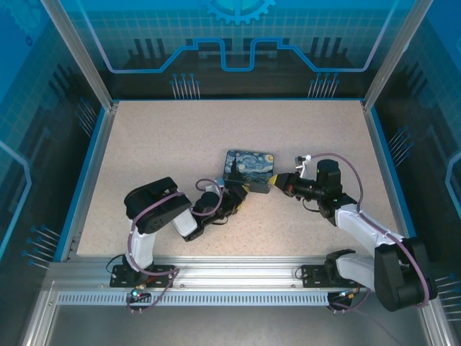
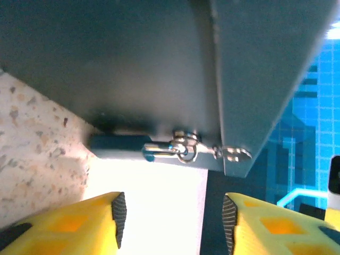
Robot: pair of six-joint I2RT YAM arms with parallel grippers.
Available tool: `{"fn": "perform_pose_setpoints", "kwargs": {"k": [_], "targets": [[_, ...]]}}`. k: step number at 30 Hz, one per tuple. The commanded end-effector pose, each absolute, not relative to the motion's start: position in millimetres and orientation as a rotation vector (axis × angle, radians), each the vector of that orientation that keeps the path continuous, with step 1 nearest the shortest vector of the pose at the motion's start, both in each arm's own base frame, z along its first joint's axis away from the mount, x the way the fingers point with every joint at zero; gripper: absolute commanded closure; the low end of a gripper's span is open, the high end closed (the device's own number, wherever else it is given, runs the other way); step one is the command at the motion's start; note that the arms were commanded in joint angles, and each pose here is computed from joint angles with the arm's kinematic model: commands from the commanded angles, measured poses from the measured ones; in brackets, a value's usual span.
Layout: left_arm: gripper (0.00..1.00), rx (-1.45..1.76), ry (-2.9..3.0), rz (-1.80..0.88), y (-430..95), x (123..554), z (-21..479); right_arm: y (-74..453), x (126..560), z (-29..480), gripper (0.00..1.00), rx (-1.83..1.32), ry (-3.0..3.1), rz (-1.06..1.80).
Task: Unlock a padlock with a key
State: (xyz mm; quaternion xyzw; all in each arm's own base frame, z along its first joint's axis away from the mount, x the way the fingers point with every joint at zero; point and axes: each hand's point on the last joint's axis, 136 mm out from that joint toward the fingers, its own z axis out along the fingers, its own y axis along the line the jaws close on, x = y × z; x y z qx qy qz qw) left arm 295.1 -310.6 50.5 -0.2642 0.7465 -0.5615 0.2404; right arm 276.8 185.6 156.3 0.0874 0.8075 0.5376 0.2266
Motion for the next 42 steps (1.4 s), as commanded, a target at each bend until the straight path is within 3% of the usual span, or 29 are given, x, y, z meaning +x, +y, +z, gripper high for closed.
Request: {"fn": "perform_pose_setpoints", "kwargs": {"k": [1,13,17,22,28,32,39,42], "targets": [[0.38,-0.727,2.15,-1.456,-291.0,272.2,24.7,188.0,277.0,159.9,1.0,0.2,2.233,1.499],[0.35,-0.617,2.201,-1.453,-278.2,247.6,42.0,202.2,277.6,162.4,1.0,0.164,2.277,1.514],[0.35,-0.457,2.245,-1.337,-288.2,257.7,72.1,204.4,278.9,162.8,1.0,0.166,2.284,1.51],[0.28,-0.202,2.258,-1.066,-284.4,275.7,140.7,206.3,281.7,169.4,1.0,0.156,2.274,1.514],[0.27,-0.023,2.22,-1.1,-295.9,296.1,200.7,212.5,287.9,182.4,1.0,0.102,2.249,1.55],[0.31,0.057,2.25,-1.201,-312.4,301.9,208.6,217.3,293.0,192.2,1.0,0.069,2.227,1.588],[0.49,0.039,2.267,-1.315,-320.1,316.3,199.9,223.2,299.7,206.5,1.0,0.041,2.185,1.642],[0.51,0.003,2.236,-1.376,-323.2,321.8,201.6,224.9,300.2,209.7,1.0,0.032,2.179,1.652]]}}
